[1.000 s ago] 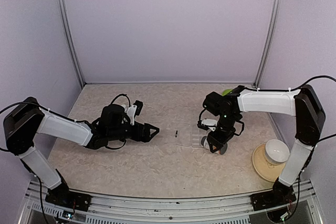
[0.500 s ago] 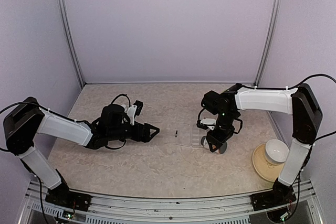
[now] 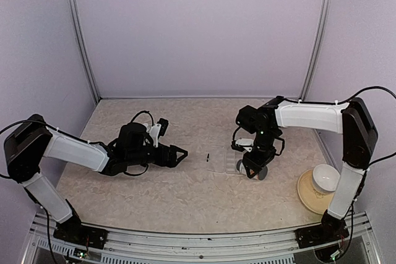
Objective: Sort the pills into containers
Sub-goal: Pour the pill into the compartment of the pill container.
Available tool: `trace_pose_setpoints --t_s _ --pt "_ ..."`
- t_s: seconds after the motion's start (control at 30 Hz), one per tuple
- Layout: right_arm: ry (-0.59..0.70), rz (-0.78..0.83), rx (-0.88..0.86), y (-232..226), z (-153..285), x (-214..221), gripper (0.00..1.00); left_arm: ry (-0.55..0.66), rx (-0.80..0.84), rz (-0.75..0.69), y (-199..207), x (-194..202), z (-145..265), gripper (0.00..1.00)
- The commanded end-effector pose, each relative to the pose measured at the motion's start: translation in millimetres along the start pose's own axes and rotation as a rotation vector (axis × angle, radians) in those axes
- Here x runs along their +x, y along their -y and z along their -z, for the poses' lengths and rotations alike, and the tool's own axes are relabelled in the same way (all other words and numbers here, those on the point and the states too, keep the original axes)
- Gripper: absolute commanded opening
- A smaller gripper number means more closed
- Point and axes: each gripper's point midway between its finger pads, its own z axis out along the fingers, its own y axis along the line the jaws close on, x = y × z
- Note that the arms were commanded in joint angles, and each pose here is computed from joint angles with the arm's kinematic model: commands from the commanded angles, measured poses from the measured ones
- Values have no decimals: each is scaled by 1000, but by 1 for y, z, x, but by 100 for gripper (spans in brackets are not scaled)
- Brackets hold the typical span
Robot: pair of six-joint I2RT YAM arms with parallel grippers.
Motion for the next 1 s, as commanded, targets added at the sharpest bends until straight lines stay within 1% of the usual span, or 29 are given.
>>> trace_pose_setpoints --t_s 0.0,0.37,0.97 --pt "-4 -15 -1 1 5 -4 17 10 5 3 -2 -2 0 99" --pt "-23 -10 -10 -2 -1 -3 18 15 6 2 -1 -4 1 99" --pt "3 -20 18 2 3 0 17 15 8 3 -1 -3 1 99"
